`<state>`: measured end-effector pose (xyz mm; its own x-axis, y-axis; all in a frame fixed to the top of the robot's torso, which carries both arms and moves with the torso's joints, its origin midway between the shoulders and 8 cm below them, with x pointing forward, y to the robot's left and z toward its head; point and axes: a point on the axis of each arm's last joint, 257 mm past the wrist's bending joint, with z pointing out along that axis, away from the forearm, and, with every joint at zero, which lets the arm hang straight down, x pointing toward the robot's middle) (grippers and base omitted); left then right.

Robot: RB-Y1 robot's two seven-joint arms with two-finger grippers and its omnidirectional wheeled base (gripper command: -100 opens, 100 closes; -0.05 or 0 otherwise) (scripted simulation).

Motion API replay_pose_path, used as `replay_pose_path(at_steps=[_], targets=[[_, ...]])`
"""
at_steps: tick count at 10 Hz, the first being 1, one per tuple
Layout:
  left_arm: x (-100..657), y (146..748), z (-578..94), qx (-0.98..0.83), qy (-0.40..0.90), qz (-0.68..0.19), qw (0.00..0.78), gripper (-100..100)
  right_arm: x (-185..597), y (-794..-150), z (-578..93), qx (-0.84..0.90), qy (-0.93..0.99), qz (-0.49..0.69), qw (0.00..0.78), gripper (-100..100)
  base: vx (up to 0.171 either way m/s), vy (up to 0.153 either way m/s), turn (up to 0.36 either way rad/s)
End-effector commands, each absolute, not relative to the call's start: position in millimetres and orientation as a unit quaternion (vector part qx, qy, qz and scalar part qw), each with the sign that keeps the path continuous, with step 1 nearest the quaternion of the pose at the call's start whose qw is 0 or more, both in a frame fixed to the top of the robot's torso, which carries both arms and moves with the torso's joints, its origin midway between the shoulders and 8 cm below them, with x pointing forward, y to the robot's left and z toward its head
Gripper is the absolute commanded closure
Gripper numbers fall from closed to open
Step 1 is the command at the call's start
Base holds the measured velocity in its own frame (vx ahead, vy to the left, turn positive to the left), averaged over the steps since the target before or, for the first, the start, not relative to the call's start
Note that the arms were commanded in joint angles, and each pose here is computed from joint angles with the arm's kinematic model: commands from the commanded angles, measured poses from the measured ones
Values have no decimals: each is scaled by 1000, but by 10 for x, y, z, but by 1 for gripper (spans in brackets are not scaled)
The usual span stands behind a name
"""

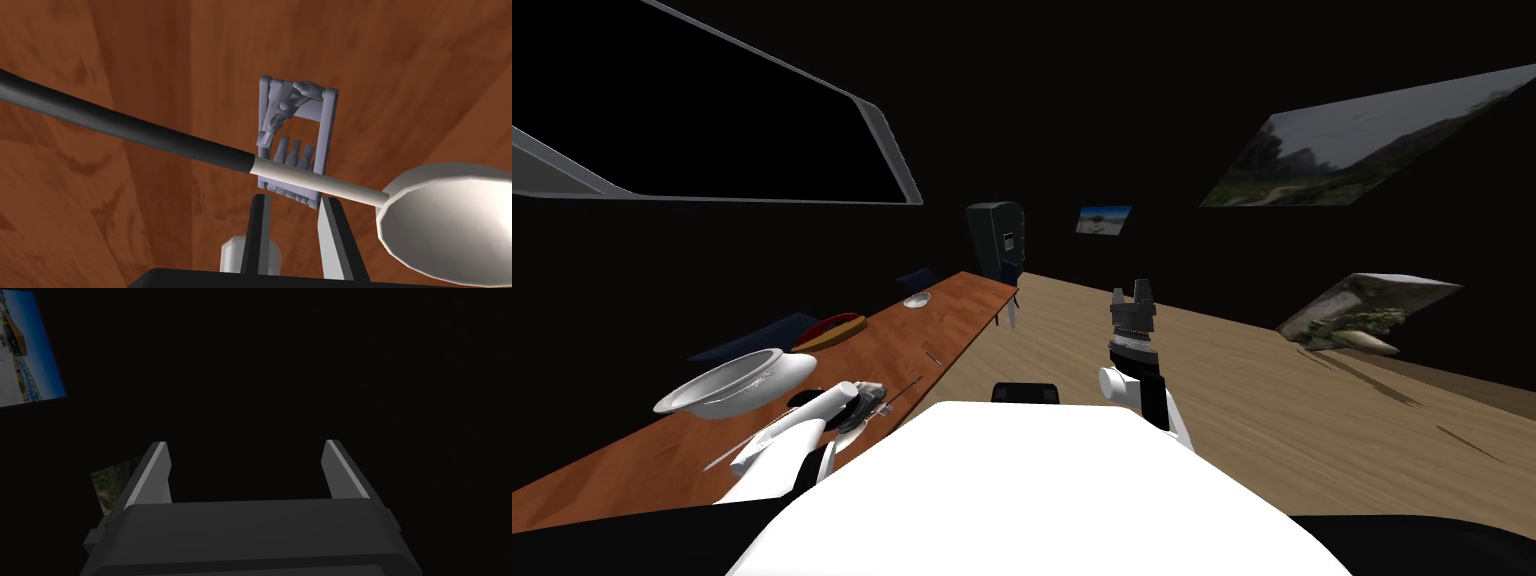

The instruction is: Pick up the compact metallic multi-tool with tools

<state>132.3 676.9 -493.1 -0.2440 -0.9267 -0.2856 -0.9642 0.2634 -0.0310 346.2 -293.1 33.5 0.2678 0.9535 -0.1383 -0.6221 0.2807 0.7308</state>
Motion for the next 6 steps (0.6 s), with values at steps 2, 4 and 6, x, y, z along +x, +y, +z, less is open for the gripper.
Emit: replay_pose_path(at_steps=[2, 4, 6], targets=[[1505, 6757, -4837, -592, 791, 83, 130, 100, 3462, -2931, 335, 282, 294, 529, 744, 0, -22, 57, 72], [1553, 6734, -4802, -590, 793, 87, 127, 100, 3462, -2931, 335, 282, 293, 529, 744, 0, -11, 23, 28], [1662, 6696, -4783, -592, 790, 86, 134, 100, 3462, -2931, 335, 282, 293, 529, 744, 0, -17, 28, 27]])
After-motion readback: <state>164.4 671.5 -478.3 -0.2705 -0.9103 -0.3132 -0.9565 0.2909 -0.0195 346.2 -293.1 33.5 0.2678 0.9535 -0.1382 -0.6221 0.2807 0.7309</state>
